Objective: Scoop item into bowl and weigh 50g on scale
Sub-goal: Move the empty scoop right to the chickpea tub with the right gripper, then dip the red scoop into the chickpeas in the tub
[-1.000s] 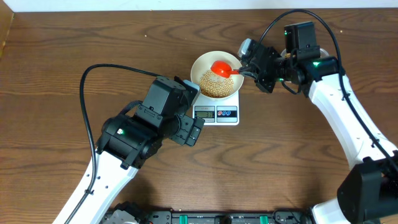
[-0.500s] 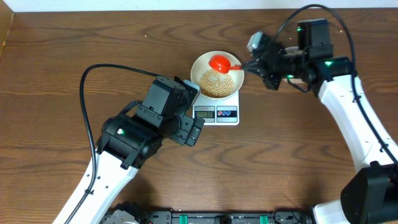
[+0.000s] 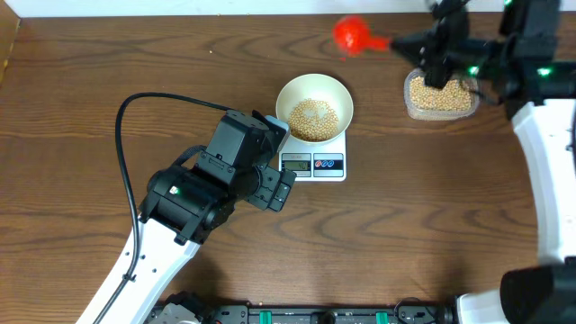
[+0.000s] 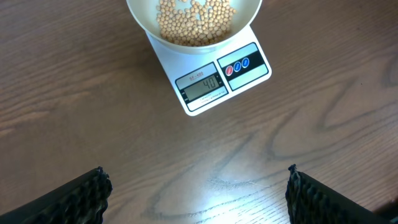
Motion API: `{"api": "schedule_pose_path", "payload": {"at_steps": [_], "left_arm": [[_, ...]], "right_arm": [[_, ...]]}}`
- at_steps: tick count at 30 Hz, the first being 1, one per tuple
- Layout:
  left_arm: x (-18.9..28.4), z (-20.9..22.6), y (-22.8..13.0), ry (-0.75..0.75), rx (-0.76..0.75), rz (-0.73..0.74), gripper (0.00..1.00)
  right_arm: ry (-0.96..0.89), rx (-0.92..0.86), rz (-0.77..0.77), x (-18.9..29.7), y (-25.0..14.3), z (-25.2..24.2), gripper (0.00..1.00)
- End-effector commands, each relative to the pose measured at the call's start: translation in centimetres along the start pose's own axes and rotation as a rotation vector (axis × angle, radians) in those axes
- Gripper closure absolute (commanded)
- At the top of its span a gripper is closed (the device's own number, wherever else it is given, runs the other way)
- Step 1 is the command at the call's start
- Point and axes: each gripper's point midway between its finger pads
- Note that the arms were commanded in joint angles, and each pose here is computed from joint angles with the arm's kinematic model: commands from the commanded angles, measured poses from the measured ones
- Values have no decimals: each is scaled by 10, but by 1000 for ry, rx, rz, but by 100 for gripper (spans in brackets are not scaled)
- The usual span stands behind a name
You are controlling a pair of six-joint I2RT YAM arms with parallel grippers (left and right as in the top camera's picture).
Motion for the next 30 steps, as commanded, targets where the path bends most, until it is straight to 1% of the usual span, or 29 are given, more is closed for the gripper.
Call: {"api": "schedule_pose_path", "payload": {"at_steps": [1,3,7,10,14,17,22,27,30], "left_arm": [[4,1,7,2,-2,-17,8],[4,1,7,2,-2,-17,8],[4,1,7,2,-2,-17,8],[4,1,7,2,-2,-17,8],[4,1,7,2,-2,-17,8],[4,1,7,2,-2,-17,8],[4,1,7,2,-2,-17,8],[4,1,7,2,-2,-17,8],[4,1,7,2,-2,-17,8]], "right_arm": [[-234,21,-24,28,31,-24,99],[-338,34,-23,36,34,-43,99],[-519,1,39,52,16,-85,99],[-647,-110,18,72,10,-115,99],[-751,-187,80,103,-16,-138,99],[-747,-183,206,110,-46,-138,99],[-733,-167,427,105,-93,-136,99],[-645,-185,545,78,-126,-132,99],[-613,-215,579,63,-139,-131,99]]}}
Point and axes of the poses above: each gripper's point midway between its finger pads, its own x axis back along the fingers, its own z axis along the line the jaws close on, y = z × x, and after that the axes turned 1 degree about -x, right-handed
